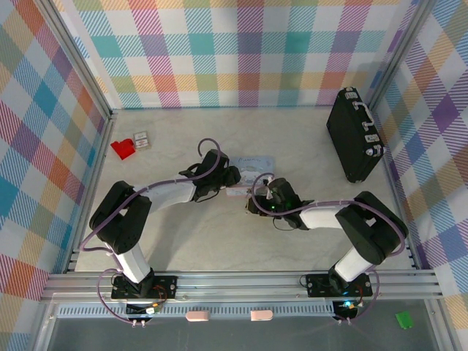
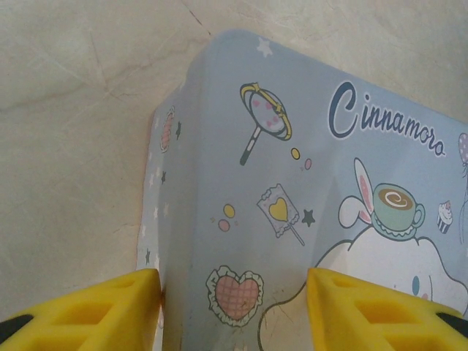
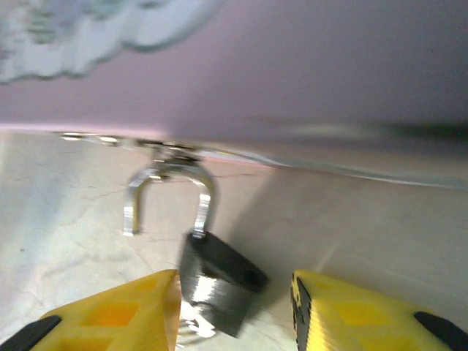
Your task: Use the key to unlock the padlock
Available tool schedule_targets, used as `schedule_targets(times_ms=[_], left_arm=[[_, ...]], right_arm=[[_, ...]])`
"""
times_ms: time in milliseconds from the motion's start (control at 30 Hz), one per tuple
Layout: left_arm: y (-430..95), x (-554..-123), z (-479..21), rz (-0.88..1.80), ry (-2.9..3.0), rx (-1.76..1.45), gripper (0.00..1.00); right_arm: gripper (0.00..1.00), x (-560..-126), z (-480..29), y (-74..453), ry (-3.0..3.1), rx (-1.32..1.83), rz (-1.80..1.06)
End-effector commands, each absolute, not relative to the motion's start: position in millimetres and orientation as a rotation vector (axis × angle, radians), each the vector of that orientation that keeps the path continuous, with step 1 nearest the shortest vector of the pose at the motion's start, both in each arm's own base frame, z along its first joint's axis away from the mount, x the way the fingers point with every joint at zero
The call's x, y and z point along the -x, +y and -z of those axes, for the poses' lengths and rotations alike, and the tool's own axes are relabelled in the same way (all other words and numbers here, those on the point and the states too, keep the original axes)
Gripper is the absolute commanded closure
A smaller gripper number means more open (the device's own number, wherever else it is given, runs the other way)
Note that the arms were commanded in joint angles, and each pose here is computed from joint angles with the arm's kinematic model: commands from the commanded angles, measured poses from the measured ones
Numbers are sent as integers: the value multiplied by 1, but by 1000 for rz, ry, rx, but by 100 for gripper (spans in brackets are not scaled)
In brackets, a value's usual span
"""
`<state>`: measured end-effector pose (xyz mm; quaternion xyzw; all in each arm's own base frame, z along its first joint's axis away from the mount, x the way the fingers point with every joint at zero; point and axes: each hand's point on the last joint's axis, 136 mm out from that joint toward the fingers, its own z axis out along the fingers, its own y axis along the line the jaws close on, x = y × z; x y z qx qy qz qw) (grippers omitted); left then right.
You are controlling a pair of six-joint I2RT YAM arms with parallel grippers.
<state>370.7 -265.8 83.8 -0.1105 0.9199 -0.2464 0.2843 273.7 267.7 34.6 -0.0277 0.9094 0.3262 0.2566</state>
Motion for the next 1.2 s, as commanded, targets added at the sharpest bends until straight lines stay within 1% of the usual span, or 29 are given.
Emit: schedule_targets(times_ms=[0,300,467,667,800,900,1033,1167], left_arm=[[-246,-354,-58,563,2540,362,48],[-248,-354,-63,590,2528,370,49],[-249,-350,-62,621,2528,387,50],[-247,-347,-63,622,2518,400,50],[-245,-346,-62,611,2516,413,50],[-243,-347,-63,599,2513,420,51],[-239,-346,-63,571,2510,431,51],[-236,-346,-63,558,2503,446,51]], right_arm=[[56,-281,-47,280,2394,68,-936],[55,-283,-22,276,2487,34,-840],[54,-285,-14,285,2500,22,-891],[63,-288,-11,287,2513,27,-853],[75,-288,-14,289,2514,29,-851],[82,-288,-16,282,2505,2,-822],[88,-285,-24,278,2482,-8,-836],[91,-285,-33,272,2451,-71,-872]])
